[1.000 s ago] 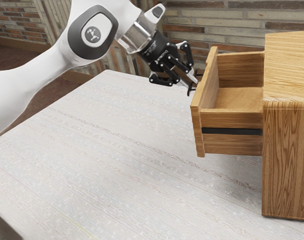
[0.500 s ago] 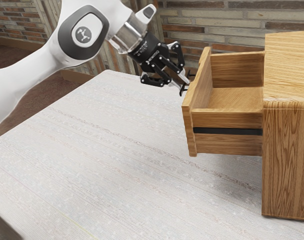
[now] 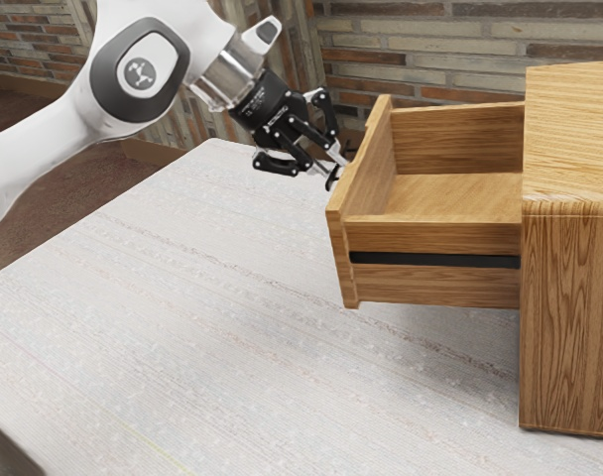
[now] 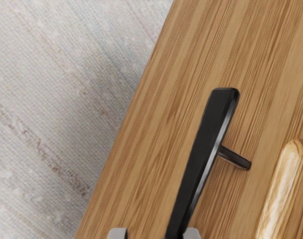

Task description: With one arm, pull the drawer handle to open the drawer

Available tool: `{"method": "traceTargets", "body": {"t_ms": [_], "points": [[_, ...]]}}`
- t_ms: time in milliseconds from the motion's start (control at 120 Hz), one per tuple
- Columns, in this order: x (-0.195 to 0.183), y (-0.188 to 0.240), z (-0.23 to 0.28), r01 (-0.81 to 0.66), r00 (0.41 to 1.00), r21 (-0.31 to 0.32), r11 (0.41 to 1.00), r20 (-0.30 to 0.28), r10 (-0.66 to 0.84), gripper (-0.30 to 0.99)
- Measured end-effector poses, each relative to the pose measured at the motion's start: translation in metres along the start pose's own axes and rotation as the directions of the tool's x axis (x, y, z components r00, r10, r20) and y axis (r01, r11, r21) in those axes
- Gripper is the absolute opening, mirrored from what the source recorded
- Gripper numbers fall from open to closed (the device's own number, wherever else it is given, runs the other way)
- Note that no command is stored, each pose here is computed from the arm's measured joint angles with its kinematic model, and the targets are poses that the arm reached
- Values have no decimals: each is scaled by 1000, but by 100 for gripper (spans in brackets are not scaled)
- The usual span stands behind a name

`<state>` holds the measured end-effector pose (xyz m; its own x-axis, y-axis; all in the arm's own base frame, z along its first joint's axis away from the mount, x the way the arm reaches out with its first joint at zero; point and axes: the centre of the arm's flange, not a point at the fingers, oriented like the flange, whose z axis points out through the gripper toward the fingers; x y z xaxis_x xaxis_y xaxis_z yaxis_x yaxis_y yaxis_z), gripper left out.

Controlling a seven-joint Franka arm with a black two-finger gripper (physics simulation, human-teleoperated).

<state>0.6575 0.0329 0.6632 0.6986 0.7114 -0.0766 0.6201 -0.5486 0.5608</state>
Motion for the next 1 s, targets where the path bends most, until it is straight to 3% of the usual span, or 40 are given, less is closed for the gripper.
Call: {"method": "traceTargets", "body": {"t_ms": [600, 1000], "points": [[-4, -18, -19, 11, 1000, 16, 1000, -27, -10, 5], [16, -40, -35, 54, 997, 17, 998, -57, -53, 6]]}}
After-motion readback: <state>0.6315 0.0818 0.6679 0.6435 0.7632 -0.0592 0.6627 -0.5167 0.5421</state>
